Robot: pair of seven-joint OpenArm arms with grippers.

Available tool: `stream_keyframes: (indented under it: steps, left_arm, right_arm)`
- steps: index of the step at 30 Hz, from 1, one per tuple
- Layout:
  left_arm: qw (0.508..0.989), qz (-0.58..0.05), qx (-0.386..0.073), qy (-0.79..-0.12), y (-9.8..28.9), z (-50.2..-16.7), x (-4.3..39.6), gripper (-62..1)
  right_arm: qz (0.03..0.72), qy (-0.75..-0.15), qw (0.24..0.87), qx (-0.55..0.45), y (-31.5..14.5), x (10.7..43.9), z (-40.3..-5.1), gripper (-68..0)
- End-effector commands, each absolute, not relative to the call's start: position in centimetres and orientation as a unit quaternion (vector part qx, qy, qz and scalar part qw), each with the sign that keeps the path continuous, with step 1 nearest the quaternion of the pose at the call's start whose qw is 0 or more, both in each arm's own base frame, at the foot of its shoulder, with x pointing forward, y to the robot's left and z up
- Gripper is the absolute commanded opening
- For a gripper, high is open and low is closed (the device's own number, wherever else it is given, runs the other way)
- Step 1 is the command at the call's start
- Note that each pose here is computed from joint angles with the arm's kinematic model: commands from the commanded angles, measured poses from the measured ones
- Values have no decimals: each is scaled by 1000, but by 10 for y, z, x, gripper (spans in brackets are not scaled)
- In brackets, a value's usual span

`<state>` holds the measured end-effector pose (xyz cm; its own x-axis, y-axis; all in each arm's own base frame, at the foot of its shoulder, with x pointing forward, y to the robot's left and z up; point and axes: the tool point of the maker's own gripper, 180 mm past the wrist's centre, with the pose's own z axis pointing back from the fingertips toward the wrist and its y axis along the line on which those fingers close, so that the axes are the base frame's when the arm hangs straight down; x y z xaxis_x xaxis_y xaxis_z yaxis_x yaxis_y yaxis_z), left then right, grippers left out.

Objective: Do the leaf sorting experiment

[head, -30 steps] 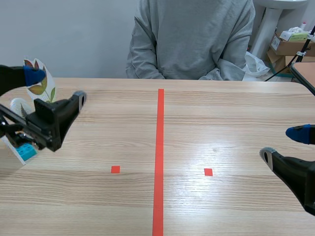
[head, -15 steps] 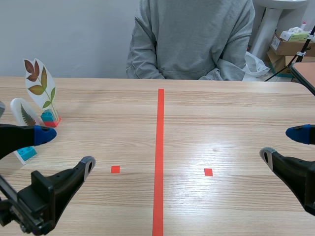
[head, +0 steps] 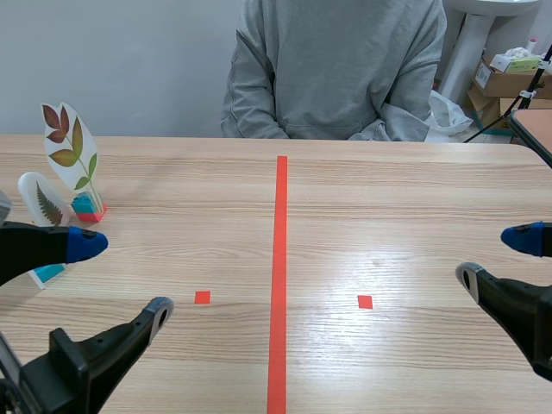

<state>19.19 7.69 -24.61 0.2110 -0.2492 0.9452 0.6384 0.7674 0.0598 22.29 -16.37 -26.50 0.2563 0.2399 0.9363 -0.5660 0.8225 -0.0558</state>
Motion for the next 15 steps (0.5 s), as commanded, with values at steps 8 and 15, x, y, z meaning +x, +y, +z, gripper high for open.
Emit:
stream_keyframes:
  steps: [8, 15]
  left_arm:
    - [750, -291, -182, -565, 73, -238, 192, -67]
    - [749, -294, -182, -566, 73, -238, 192, -67]
  right_arm:
    - [255, -568, 768, 150, -163, 228, -255, -264]
    - [254, -568, 768, 151, -163, 228, -255, -264]
